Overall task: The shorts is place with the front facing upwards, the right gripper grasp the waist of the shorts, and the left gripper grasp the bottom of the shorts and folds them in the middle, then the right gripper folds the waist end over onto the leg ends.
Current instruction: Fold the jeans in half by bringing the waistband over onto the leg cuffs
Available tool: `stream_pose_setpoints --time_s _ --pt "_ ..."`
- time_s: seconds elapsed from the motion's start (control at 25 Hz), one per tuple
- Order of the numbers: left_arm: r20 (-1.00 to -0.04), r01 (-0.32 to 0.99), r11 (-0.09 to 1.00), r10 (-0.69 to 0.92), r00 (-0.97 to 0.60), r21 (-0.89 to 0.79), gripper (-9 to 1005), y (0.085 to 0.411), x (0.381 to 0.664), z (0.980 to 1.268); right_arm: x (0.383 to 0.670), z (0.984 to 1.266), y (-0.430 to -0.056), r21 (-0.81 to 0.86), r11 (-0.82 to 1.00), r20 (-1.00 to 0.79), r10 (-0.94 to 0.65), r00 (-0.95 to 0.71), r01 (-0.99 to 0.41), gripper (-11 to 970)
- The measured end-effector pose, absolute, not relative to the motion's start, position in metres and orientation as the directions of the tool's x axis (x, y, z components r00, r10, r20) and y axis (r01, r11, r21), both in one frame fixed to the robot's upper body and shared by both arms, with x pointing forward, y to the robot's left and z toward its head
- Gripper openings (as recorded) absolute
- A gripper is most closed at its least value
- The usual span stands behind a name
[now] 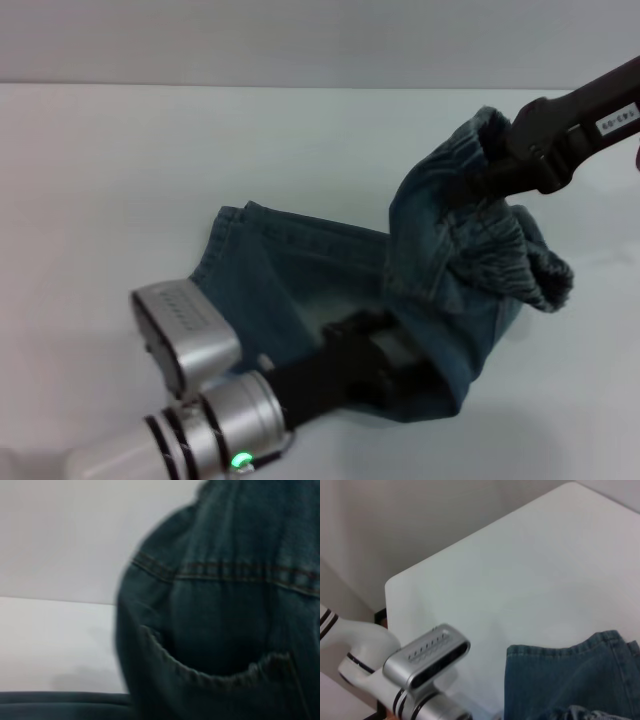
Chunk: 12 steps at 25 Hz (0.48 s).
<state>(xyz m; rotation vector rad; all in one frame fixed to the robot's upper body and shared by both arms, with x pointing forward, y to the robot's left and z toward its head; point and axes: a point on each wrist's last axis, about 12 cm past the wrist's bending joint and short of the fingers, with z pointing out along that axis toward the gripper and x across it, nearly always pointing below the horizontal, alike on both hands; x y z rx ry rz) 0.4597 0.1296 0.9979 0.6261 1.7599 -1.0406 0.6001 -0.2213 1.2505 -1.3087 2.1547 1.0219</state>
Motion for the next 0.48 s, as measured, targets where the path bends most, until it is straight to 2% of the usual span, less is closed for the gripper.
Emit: stream_pose_setpoints --time_s 0.28,0.48 --pt "-0.913 0.664 0.66 -0.085 -0.4 -0.352 843 0.175 0.467 0.986 0.599 1.237 -0.216 0.413 0.276 -0.652 -0.577 -0.493 -0.868 42" --pt "-0.908 0.605 0.719 -0.087 -0.41 -0.342 843 0.201 0.472 0.98 0.599 1.228 -0.215 0.426 0.277 -0.647 -0.572 -0.504 -0.861 43"
